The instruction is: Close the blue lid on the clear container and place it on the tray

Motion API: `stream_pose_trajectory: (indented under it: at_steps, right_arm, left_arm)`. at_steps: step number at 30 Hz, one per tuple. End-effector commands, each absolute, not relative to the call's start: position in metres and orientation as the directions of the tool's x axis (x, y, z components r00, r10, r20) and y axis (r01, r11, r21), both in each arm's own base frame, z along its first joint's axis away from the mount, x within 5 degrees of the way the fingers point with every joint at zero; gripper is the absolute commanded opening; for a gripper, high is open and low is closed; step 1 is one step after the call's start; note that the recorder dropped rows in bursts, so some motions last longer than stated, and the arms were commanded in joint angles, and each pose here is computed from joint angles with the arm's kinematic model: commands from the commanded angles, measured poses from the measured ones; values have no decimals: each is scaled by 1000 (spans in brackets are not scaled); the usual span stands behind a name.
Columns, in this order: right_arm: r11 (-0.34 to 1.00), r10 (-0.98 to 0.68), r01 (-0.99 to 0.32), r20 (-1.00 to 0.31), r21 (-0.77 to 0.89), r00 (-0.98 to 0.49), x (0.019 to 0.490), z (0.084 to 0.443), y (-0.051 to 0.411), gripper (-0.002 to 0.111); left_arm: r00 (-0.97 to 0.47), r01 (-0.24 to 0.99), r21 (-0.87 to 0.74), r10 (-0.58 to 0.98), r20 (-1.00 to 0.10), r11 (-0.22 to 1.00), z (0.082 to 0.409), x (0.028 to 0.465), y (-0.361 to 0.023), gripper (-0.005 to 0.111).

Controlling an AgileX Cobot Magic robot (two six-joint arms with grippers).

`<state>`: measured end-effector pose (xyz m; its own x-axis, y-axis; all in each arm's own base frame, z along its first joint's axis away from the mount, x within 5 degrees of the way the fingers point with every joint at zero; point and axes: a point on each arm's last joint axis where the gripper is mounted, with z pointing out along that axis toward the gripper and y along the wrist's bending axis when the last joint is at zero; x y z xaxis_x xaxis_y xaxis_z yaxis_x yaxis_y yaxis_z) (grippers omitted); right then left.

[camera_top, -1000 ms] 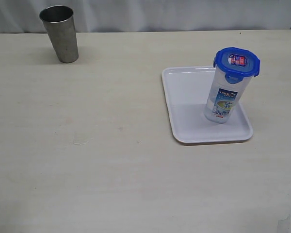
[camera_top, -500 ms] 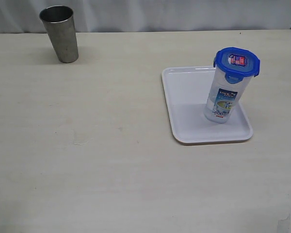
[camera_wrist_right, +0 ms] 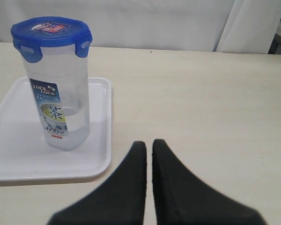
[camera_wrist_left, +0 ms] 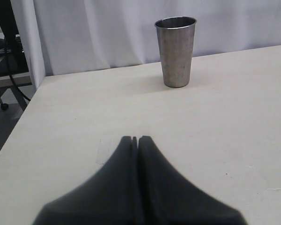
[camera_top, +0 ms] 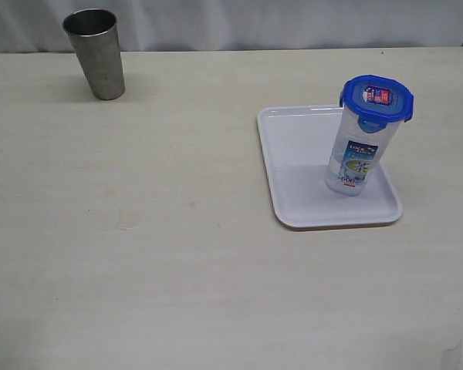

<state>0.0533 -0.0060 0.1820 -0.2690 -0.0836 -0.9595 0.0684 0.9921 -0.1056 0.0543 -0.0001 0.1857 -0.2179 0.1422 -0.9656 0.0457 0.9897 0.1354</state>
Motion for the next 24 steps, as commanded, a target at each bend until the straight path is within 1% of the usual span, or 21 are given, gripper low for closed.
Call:
stream_pose_trajectory:
  at_steps: [1, 24]
  right_arm:
    - [994, -61, 71, -962, -82, -267, 53, 182, -6, 5]
    - [994, -56, 72, -964, -78, -262, 53, 182, -5, 5]
  left_arm:
    - [-213, 43, 136, 143, -967, 990, 186, 54, 0, 0]
    - [-213, 43, 136, 143, -967, 990, 186, 54, 0, 0]
